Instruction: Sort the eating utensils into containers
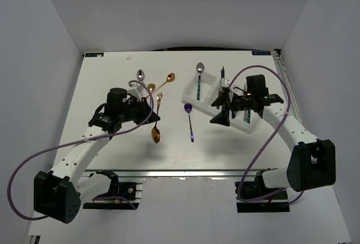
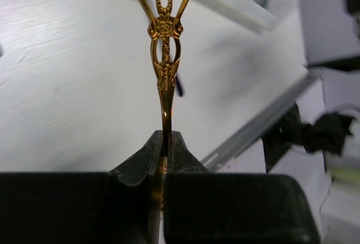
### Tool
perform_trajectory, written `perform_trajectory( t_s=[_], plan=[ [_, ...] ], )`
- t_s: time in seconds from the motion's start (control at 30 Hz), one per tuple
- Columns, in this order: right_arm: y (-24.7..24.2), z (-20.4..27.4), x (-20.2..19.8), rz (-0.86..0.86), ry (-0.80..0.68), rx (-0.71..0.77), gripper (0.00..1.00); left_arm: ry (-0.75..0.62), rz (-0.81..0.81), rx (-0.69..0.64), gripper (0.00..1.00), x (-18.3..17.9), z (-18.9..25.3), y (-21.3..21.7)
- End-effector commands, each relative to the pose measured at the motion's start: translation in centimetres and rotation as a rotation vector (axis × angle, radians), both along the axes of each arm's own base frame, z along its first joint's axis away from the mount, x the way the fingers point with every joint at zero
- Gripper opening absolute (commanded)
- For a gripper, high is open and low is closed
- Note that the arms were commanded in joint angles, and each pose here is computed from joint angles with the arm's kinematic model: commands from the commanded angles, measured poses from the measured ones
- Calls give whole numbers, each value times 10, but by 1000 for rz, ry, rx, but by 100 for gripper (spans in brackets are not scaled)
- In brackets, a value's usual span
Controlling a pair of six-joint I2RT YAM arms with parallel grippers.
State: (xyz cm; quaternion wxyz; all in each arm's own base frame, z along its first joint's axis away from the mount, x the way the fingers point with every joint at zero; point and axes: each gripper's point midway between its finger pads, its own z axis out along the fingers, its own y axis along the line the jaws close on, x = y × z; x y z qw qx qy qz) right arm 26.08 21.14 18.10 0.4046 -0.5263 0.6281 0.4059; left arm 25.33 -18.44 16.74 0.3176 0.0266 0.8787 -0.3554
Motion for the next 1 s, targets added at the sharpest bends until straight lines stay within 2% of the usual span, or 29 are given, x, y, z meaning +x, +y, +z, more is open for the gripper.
perform_trajectory(
  t_s=[0.0, 0.1, 0.17, 0.27, 0.4, 0.53, 0.63, 0.77, 0.97],
  plan=[
    [5, 3, -7, 54, -48, 14, 89, -235, -361, -148, 0, -17, 55, -37],
    [14, 0, -18, 122, -128, -1, 89, -287, -512, -210, 0, -27, 63, -49],
    [18, -4, -24, 157, -192, -32, 89, -305, -547, -231, 0, -24, 70, -53],
    [27, -2, -30, 230, -412, -105, 89, -258, -584, -267, 0, -21, 79, -59],
    [39, 31, -32, 297, -756, -156, 90, -160, -584, -279, 0, -16, 80, -63],
    [49, 53, -34, 371, -851, -164, 89, 31, -579, -310, 0, -19, 66, -65],
    [62, 64, -31, 392, -923, -196, 87, 114, -561, -309, 0, -22, 61, -65],
    [77, 67, -31, 408, -980, -256, 82, 210, -540, -287, 0, -23, 50, -65],
    [106, 49, -36, 441, -1077, -383, 74, 262, -591, -290, 0, -37, 49, -75]
  ],
)
